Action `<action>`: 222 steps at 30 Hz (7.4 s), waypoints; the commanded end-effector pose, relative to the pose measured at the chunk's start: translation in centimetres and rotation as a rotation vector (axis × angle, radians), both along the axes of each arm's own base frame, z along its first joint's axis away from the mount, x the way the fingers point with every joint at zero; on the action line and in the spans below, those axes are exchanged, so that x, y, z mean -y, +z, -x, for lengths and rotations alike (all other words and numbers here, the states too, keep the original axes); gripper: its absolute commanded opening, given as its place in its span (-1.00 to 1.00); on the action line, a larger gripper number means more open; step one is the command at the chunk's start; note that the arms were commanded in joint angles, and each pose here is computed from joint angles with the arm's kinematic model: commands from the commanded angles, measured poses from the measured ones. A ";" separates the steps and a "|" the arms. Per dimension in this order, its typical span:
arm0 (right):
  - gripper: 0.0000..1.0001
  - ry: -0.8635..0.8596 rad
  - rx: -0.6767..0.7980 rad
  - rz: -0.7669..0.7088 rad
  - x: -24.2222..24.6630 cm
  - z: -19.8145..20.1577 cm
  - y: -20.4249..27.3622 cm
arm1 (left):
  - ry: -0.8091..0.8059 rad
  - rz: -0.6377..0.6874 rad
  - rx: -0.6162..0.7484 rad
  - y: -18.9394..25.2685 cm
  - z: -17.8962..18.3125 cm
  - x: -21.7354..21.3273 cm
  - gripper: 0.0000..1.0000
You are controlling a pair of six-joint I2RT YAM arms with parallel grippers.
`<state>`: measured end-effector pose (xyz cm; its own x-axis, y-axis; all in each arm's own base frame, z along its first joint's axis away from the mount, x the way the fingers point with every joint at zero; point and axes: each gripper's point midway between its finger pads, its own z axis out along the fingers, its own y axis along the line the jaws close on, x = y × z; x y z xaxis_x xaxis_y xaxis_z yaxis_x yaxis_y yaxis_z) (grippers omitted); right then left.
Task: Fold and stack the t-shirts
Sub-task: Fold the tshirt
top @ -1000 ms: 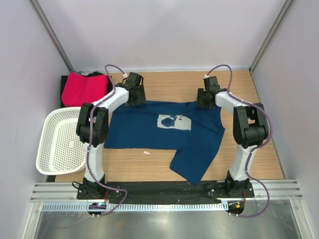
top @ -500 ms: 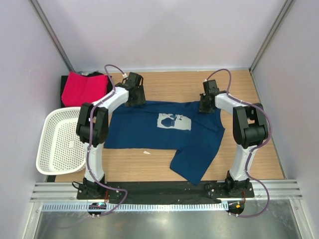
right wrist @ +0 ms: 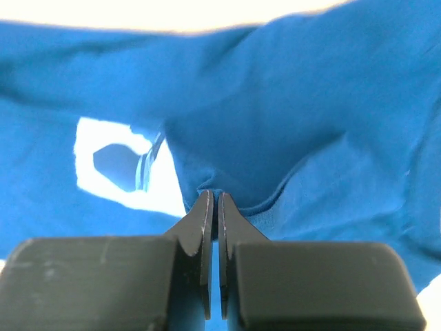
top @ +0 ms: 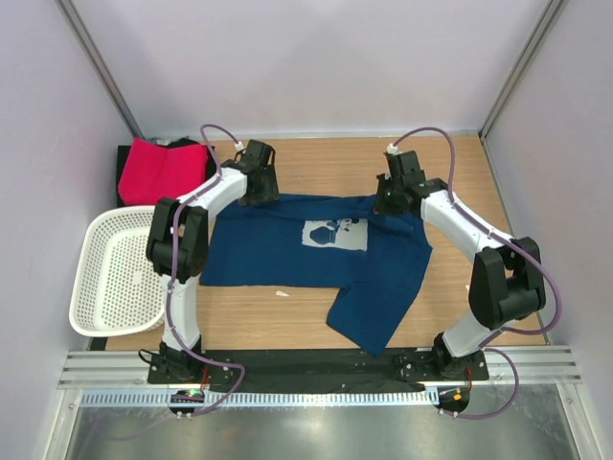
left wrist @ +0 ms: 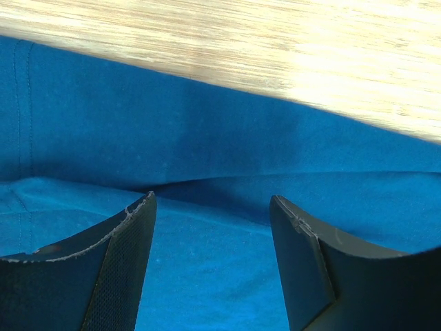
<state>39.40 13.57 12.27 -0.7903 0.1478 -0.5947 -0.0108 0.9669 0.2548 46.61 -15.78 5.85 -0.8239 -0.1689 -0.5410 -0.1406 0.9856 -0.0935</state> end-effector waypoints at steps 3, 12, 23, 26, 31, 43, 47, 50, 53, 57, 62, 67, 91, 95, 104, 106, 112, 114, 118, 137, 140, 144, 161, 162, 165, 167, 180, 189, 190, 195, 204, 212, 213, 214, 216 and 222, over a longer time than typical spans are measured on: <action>-0.75 0.021 -0.172 -0.034 -2.4 6.4 -3.3 | 0.013 -0.001 0.047 2.5 0.0 -0.4 0.36; 0.53 -0.029 -0.239 0.092 -0.2 9.0 -2.8 | -0.012 0.028 0.054 3.8 0.0 0.3 0.38; 0.27 -0.229 -0.129 0.155 2.9 -0.2 -2.0 | -0.206 0.160 0.122 7.9 2.7 11.7 0.40; 0.11 -0.175 -0.143 0.074 0.9 -1.0 -3.5 | -0.197 0.188 0.096 7.0 3.5 12.7 0.43; 0.09 -0.189 -0.205 0.124 1.5 -0.3 -7.2 | -0.185 0.180 0.086 6.5 4.4 12.0 0.43; -0.01 -0.257 -0.328 0.253 5.2 6.2 -8.8 | -0.190 0.153 0.072 5.6 5.5 11.0 0.44; -0.03 -0.295 -0.350 0.271 6.3 8.7 -7.8 | -0.211 0.163 0.066 5.6 5.5 11.4 0.44; -0.06 -0.334 -0.335 0.275 7.1 10.1 -6.3 | -0.265 0.192 0.060 5.7 5.7 12.6 0.44; -0.15 -0.374 -0.342 0.271 7.7 11.8 -5.4 | -0.332 0.187 0.081 6.4 6.0 14.1 0.44; -0.16 -0.406 -0.411 0.271 8.5 15.7 -6.8 | -0.438 0.183 0.111 7.3 6.8 16.9 0.44; -0.10 -0.407 -0.331 0.243 8.5 15.0 -4.1 | -0.399 0.141 0.140 7.8 6.4 17.9 0.44; 0.04 -0.402 -0.072 0.183 7.0 6.2 0.8 | -0.220 0.132 0.167 8.4 2.2 14.5 0.42; 0.05 -0.491 -0.185 0.249 9.2 -3.1 -10.6 | 0.240 -0.020 -0.029 -2.7 -5.8 -4.0 0.24; 0.05 -0.516 -0.215 0.312 11.5 -1.4 -11.0 | 0.268 -0.025 -0.034 -3.5 -6.2 -5.5 0.23; 0.05 -0.492 -0.216 0.328 13.6 -1.9 -10.5 | 0.267 0.061 0.013 -3.1 -8.6 -6.9 0.23; 0.05 -0.469 -0.213 0.302 13.0 -2.4 -10.3 | 0.225 0.082 0.016 -2.9 -8.7 -6.2 0.23; 0.18 -0.398 -0.139 0.212 11.1 -5.4 -5.1 | 0.097 0.048 0.101 1.5 -9.1 -5.0 0.28; 0.24 -0.384 -0.081 0.194 10.8 -6.6 -1.9 | 0.073 0.056 0.148 4.6 -8.8 -4.4 0.32; 0.25 -0.382 -0.005 0.179 10.6 -8.4 1.2 | 0.063 0.043 0.205 8.6 -6.8 -3.4 0.39; 0.18 -0.476 -0.187 0.269 12.9 -7.2 -9.5 | 0.178 -0.027 -0.032 -0.9 -0.8 -5.6 0.30; 0.18 -0.481 -0.216 0.266 13.6 -7.2 -11.2 | 0.182 -0.037 -0.066 -2.5 -0.5 -5.6 0.30; 0.18 -0.482 -0.230 0.276 14.4 -8.0 -12.3 | 0.193 -0.050 -0.102 -4.4 -0.5 -5.8 0.29; 0.27 -0.386 -0.015 0.212 14.6 -20.5 -7.0 | 0.149 0.027 -0.014 -2.3 -7.5 -4.6 0.28; 0.29 -0.377 0.004 0.202 14.4 -20.7 -5.8 | 0.145 0.031 0.021 -0.4 -7.6 -4.6 0.28; 0.48 -0.351 0.107 0.147 13.4 -20.7 1.4 | 0.123 0.038 0.111 5.2 -7.4 -4.9 0.33; 0.61 -0.347 0.180 0.118 13.0 -19.3 6.9 | 0.113 0.047 0.139 7.5 -6.5 -5.0 0.39; 0.71 -0.544 0.075 -0.061 12.3 3.7 6.6 | 0.378 0.224 0.080 10.5 12.1 -7.9 0.46; 0.66 -0.565 -0.147 -0.118 10.8 15.0 -3.1 | 0.554 0.239 -0.020 2.2 17.9 -9.3 0.27; 0.65 -0.569 -0.177 -0.110 10.8 15.8 -4.2 | 0.568 0.239 -0.005 1.9 17.5 -9.6 0.26; 0.58 -0.554 -0.223 -0.123 10.2 16.0 -5.8 | 0.610 0.210 0.043 1.2 15.0 -10.1 0.20; 0.56 -0.532 -0.274 -0.173 8.5 16.5 -6.3 | 0.693 0.129 0.027 -1.9 13.7 -11.8 0.06; 0.56 -0.478 -0.337 -0.160 5.9 18.4 -7.1 | 0.708 0.135 0.018 -3.4 13.4 -11.8 -0.08; 0.56 -0.488 -0.345 -0.161 5.8 18.6 -7.2 | 0.709 0.134 0.010 -3.8 13.5 -11.8 -0.10; 0.56 -0.495 -0.353 -0.154 5.8 19.0 -7.5 | 0.710 0.133 0.006 -3.9 13.5 -11.8 -0.14; 0.56 -0.489 -0.352 -0.157 5.6 19.1 -7.4 | 0.707 0.127 -0.006 -4.5 13.9 -11.8 -0.18; 0.56 -0.473 -0.407 -0.136 4.8 20.4 -8.5 | 0.711 0.118 -0.031 -5.5 14.8 -12.0 -0.38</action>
<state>19.63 8.45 4.26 -0.7806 0.5795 -0.2340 0.5140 0.8083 0.2872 32.81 -4.44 1.95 -0.5105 -0.7203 -0.4697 -0.7261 0.6537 -0.2132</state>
